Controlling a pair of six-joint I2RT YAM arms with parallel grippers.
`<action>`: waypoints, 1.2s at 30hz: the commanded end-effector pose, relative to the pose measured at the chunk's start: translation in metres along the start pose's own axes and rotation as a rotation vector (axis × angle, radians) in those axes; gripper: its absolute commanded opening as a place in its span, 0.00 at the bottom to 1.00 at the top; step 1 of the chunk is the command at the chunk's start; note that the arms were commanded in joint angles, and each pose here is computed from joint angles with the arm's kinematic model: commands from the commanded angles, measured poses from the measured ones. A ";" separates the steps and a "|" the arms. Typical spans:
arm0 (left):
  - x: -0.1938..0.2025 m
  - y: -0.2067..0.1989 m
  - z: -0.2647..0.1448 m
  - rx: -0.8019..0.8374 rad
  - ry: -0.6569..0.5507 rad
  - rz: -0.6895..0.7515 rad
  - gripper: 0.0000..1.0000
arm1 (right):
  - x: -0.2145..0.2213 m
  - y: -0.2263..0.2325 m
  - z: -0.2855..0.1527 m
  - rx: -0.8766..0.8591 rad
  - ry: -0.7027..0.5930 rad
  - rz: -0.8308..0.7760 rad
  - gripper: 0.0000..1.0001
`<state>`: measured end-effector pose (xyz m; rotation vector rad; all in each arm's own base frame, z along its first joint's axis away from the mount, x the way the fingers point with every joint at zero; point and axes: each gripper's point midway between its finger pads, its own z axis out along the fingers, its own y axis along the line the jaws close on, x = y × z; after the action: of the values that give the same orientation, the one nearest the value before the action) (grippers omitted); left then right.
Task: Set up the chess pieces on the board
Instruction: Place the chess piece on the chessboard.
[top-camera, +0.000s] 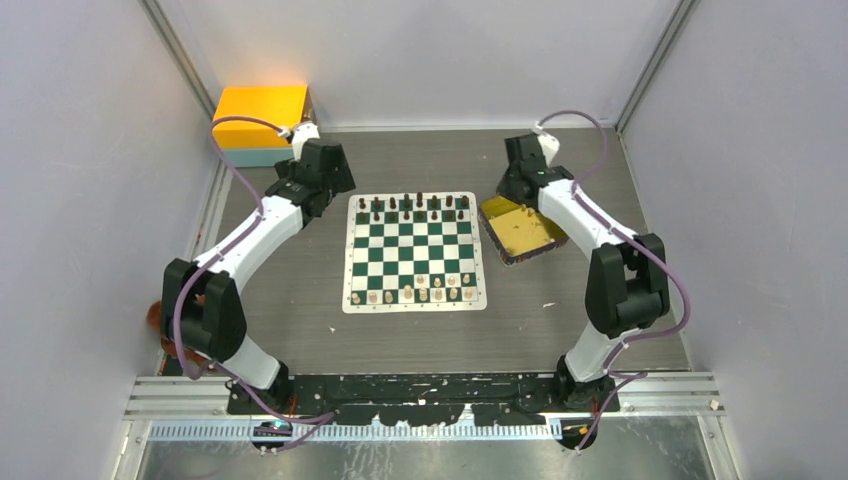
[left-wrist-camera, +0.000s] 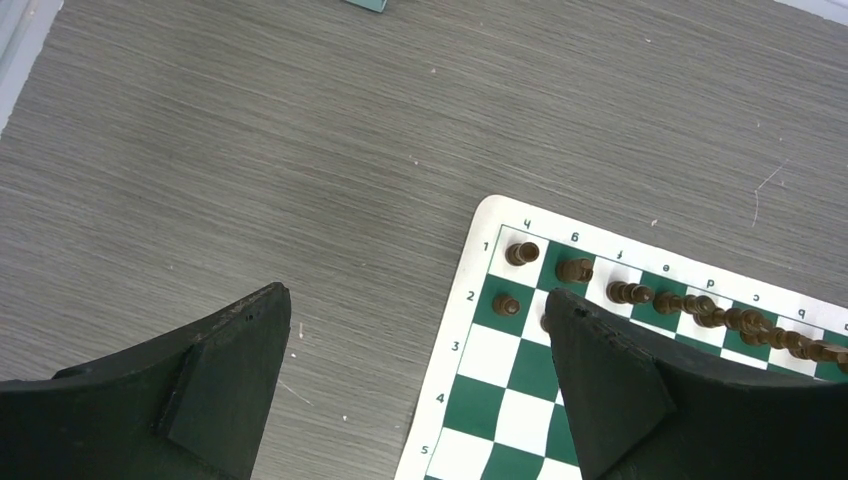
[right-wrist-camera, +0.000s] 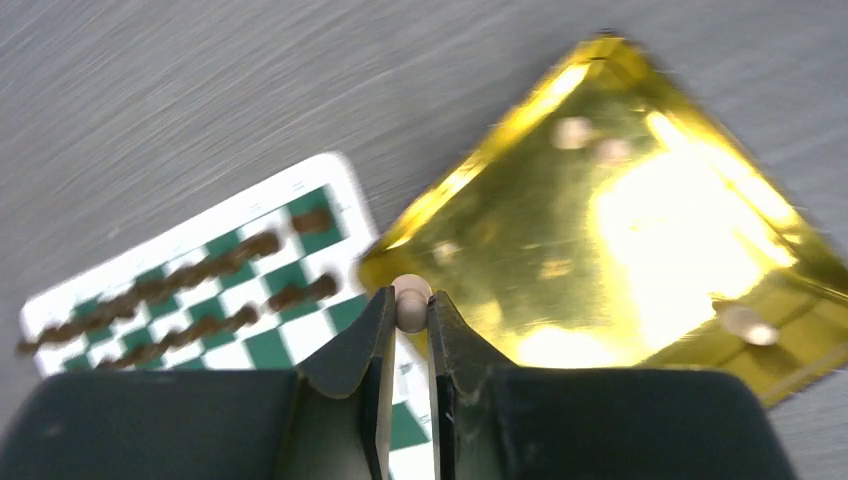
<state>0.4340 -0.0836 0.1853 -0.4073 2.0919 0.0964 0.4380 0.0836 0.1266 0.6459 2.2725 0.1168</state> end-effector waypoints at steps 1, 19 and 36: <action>-0.020 0.003 -0.017 0.025 -0.053 -0.058 0.99 | 0.015 0.062 -0.033 -0.142 0.036 -0.232 0.01; -0.024 0.020 -0.047 0.032 -0.068 -0.078 0.99 | 0.159 0.150 -0.111 -0.393 0.163 -0.749 0.00; -0.027 0.030 -0.061 0.030 -0.090 -0.092 0.99 | 0.228 0.157 -0.119 -0.489 0.152 -0.916 0.00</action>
<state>0.3892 -0.0695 0.2173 -0.4359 2.0448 0.0407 0.2828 0.3300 0.1018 -0.6603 2.4147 0.2362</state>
